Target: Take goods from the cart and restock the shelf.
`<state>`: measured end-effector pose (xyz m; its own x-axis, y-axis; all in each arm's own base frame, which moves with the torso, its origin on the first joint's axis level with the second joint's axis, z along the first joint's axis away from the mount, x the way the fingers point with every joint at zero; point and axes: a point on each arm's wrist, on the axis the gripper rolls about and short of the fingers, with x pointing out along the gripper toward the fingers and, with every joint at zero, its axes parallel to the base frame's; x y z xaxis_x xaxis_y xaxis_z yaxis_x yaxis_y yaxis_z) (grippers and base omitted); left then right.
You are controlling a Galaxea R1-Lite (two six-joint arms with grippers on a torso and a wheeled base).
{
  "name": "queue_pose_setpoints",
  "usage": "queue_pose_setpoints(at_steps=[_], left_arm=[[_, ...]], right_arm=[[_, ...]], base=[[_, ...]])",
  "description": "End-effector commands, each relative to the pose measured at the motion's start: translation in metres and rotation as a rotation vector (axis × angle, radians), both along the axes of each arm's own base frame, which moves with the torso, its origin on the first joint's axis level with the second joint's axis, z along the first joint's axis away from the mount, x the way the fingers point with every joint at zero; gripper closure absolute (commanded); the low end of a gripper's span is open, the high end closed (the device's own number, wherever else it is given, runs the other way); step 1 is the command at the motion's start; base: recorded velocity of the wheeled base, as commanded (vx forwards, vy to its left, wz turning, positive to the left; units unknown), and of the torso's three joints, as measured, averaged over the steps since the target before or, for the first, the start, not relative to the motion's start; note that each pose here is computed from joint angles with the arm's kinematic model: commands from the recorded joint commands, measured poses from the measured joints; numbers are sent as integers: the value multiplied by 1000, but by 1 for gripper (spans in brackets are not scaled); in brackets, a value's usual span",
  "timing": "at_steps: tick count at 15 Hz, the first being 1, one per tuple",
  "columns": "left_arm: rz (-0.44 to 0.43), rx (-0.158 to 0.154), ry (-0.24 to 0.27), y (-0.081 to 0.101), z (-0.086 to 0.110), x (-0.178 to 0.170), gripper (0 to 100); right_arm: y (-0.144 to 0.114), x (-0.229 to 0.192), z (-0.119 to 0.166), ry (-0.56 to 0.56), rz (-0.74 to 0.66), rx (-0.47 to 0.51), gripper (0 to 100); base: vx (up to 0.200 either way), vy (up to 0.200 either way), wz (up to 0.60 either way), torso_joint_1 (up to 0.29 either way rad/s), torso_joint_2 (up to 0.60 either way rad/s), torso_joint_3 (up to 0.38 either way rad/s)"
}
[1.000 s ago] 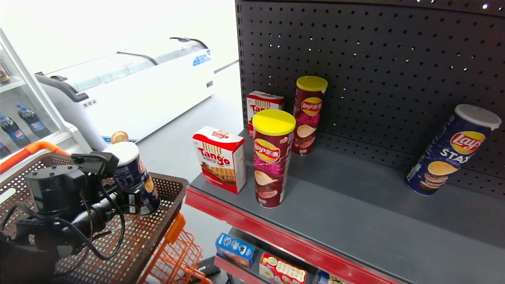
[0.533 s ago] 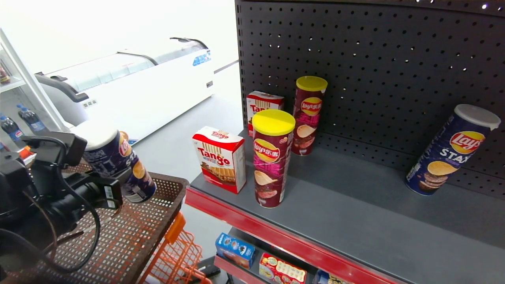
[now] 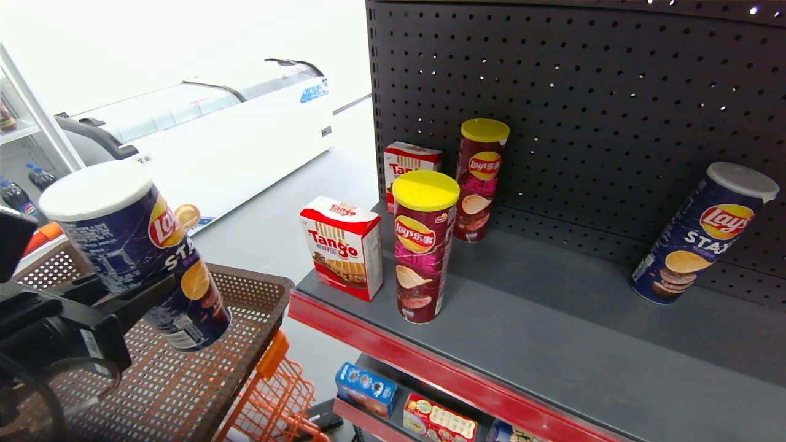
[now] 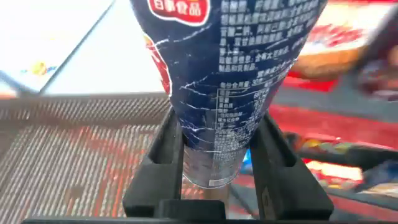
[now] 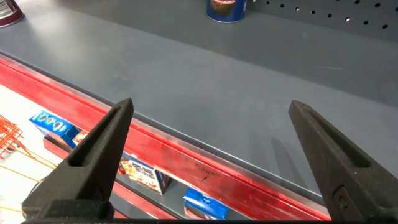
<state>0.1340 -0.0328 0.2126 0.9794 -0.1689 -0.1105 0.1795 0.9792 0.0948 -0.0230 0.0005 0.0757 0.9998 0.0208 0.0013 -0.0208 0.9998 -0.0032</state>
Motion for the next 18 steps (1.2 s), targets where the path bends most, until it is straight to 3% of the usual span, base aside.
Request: queue_pose_setpoints(at_steps=[1,2,6,10,14,18], left_arm=[[-74,-26,-90,-4,14,-19,100],[-167,-30,-80,-14,12,-24,100],[-377,-41,-51,-27,3,-34,100],[-471,-41,-15,-30,-6,-35,100],[-501,-43,-5,-32,-7,-33,100],[-591,-47,10,-39,-9,-25,100]], right_arm=[[0,0,0,1,1,0,0],[0,0,0,1,1,0,0],[0,0,0,1,1,-1,0],[0,0,0,1,1,0,0],[0,0,0,1,1,-1,0],[0,0,0,1,1,0,0]], base=[[0,0,0,0,0,0],[0,0,0,0,0,0],[0,0,0,0,0,0],[0,0,0,0,0,0],[0,0,0,0,0,0],[0,0,0,0,0,0]])
